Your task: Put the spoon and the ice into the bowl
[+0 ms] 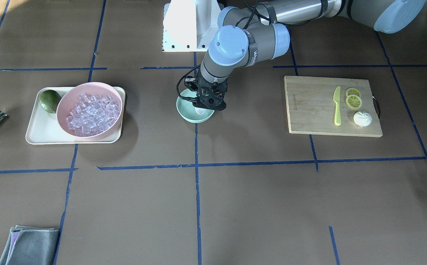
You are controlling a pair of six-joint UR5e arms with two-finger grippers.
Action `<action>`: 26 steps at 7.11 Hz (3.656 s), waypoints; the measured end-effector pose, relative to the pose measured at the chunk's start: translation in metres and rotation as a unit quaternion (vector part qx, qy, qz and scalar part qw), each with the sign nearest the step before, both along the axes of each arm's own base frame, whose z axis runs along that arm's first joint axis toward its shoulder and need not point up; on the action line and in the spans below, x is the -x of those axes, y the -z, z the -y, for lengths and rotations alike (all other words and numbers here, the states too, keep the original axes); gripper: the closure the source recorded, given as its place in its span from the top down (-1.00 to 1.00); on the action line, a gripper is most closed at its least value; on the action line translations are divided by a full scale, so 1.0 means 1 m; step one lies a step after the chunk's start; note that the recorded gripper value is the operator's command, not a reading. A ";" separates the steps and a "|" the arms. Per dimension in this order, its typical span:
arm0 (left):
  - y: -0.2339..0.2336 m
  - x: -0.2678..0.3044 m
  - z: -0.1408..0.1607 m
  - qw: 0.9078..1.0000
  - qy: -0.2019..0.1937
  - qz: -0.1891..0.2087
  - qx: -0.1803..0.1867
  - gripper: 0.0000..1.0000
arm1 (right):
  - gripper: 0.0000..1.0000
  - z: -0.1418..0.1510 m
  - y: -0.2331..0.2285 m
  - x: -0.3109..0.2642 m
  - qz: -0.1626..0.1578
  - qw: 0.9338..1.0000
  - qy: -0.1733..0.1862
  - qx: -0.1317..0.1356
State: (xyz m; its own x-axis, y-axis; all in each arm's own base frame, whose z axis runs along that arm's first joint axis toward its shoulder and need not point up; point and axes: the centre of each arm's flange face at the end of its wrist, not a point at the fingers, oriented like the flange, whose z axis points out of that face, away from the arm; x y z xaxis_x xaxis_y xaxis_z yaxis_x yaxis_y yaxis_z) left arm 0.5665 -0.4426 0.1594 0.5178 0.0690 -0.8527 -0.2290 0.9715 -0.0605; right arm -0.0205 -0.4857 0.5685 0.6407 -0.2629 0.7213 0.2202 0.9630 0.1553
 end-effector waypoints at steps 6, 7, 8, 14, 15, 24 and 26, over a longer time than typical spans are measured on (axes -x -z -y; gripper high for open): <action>0.002 0.022 0.017 0.999 0.037 -0.020 0.011 0.63 | 0.99 0.008 0.038 0.029 0.027 1.000 0.003 -0.003; -0.014 0.046 0.029 0.998 0.056 -0.018 0.016 0.63 | 0.98 0.013 0.067 0.053 0.031 0.999 -0.016 0.017; -0.037 0.073 0.037 0.997 0.072 -0.013 0.021 0.63 | 0.97 0.014 0.101 0.083 0.034 0.997 -0.042 0.049; -0.084 0.113 0.048 0.994 0.101 0.008 0.033 0.85 | 0.85 -0.043 0.218 0.273 -0.038 0.971 -0.187 0.146; -0.085 0.113 0.048 0.994 0.101 0.009 0.033 0.86 | 0.85 -0.050 0.218 0.296 -0.038 0.969 -0.192 0.149; -0.085 0.115 0.047 0.994 0.101 0.007 0.032 0.91 | 0.06 -0.055 0.189 0.351 -0.042 0.965 -0.202 0.164; -0.085 0.115 0.047 0.994 0.100 0.007 0.032 0.91 | -0.56 -0.054 0.189 0.352 -0.042 0.965 -0.201 0.164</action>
